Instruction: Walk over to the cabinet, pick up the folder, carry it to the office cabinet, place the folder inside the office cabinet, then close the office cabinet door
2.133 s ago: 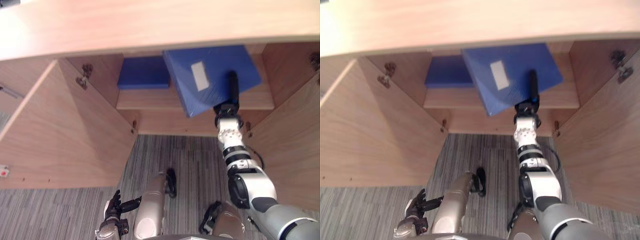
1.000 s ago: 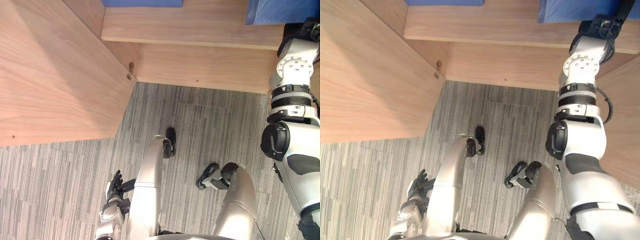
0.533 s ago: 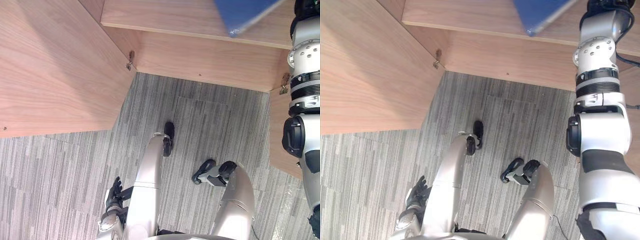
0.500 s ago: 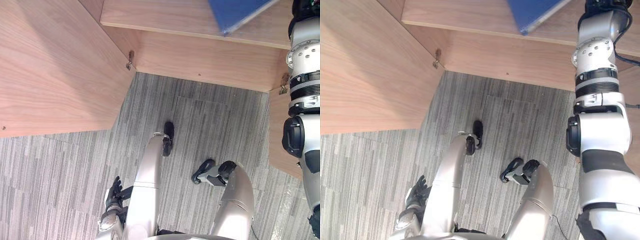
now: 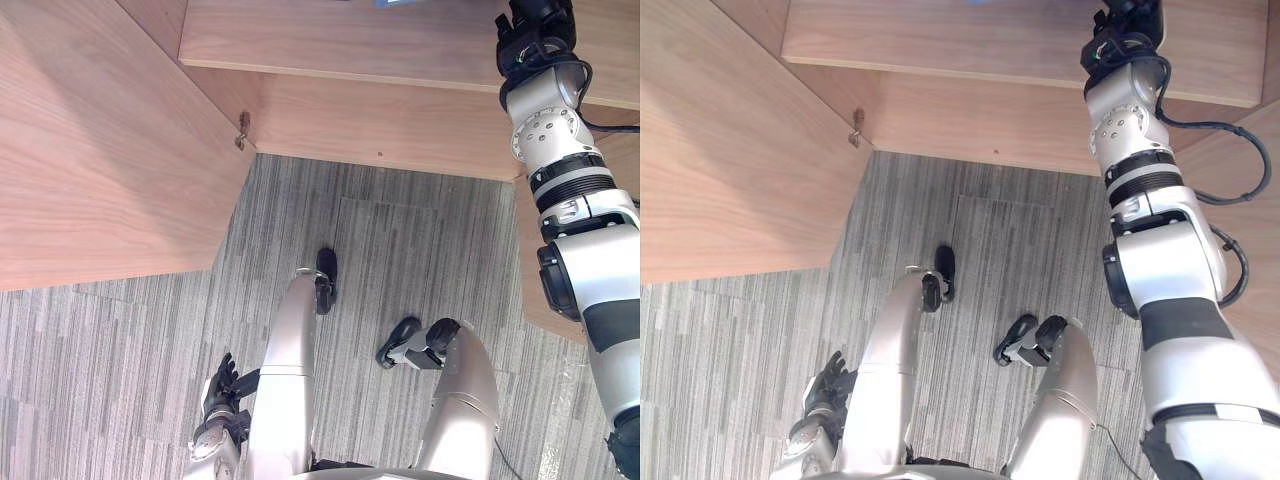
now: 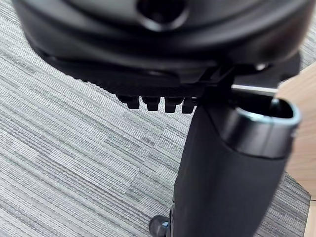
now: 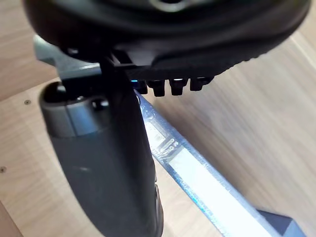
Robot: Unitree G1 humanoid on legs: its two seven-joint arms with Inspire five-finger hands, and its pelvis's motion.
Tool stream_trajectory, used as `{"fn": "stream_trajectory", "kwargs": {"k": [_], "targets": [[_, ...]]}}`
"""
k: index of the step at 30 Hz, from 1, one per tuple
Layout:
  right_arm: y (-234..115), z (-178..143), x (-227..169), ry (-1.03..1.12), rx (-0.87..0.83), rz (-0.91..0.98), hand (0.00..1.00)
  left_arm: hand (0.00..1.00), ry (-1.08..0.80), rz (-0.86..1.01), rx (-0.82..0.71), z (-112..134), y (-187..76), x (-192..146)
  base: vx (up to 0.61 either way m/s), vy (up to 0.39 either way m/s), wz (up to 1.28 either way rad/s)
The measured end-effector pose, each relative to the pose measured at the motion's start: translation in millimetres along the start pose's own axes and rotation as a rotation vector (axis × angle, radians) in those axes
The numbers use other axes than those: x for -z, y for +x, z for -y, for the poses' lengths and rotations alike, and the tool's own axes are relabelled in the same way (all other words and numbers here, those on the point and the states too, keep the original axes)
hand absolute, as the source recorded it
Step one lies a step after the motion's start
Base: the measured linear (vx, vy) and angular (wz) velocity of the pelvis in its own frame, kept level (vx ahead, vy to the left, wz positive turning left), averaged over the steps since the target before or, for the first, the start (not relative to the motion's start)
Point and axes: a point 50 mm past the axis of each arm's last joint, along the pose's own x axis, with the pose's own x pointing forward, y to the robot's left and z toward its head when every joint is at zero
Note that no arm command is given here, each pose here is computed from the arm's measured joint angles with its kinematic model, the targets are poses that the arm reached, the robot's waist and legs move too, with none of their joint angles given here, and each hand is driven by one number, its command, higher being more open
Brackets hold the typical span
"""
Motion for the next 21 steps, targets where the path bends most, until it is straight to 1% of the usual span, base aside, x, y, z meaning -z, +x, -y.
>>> {"fn": "stream_trajectory", "kwargs": {"k": [2,4,5,6,7,9,10,11,16,21], "targets": [[0,1,7,-0.079,-0.004,-0.026,1.0,1.0,-0.017,0.001,-0.015,-2,2,-1,-0.01,0.0,-0.02],[0,1,12,-0.207,-0.037,-0.049,1.0,1.0,-0.024,0.005,-0.021,-4,3,-3,-0.01,0.003,-0.04],[-1,2,17,-0.33,-0.069,-0.073,1.0,1.0,-0.023,0.005,-0.018,-4,3,-3,0.0,0.0,0.0],[-1,2,24,-0.5,-0.111,-0.093,1.0,1.0,-0.019,0.006,-0.014,-4,3,-3,0.0,0.0,0.0],[-2,2,25,-0.605,-0.139,-0.09,1.0,1.0,-0.011,0.006,-0.01,-3,3,-3,0.0,0.0,0.0],[-2,0,27,-0.925,-0.235,-0.102,1.0,1.0,0.01,0.012,0.007,-4,3,-4,0.0,0.004,0.02],[-3,1,28,-0.992,-0.252,-0.102,1.0,1.0,0.016,0.014,0.011,-5,3,-5,-0.01,0.008,0.03],[-3,0,31,-1.112,-0.292,-0.102,1.0,1.0,0.027,0.017,0.019,-7,4,-6,0.0,0.0,0.0],[-7,-7,31,-1.379,-0.407,-0.074,1.0,1.0,0.084,0.054,0.046,-14,5,-15,0.0,0.0,0.0],[-10,-14,23,-1.52,-0.473,0.006,1.0,1.0,0.111,0.122,0.062,-17,5,-30,0.0,0.0,0.0]]}}
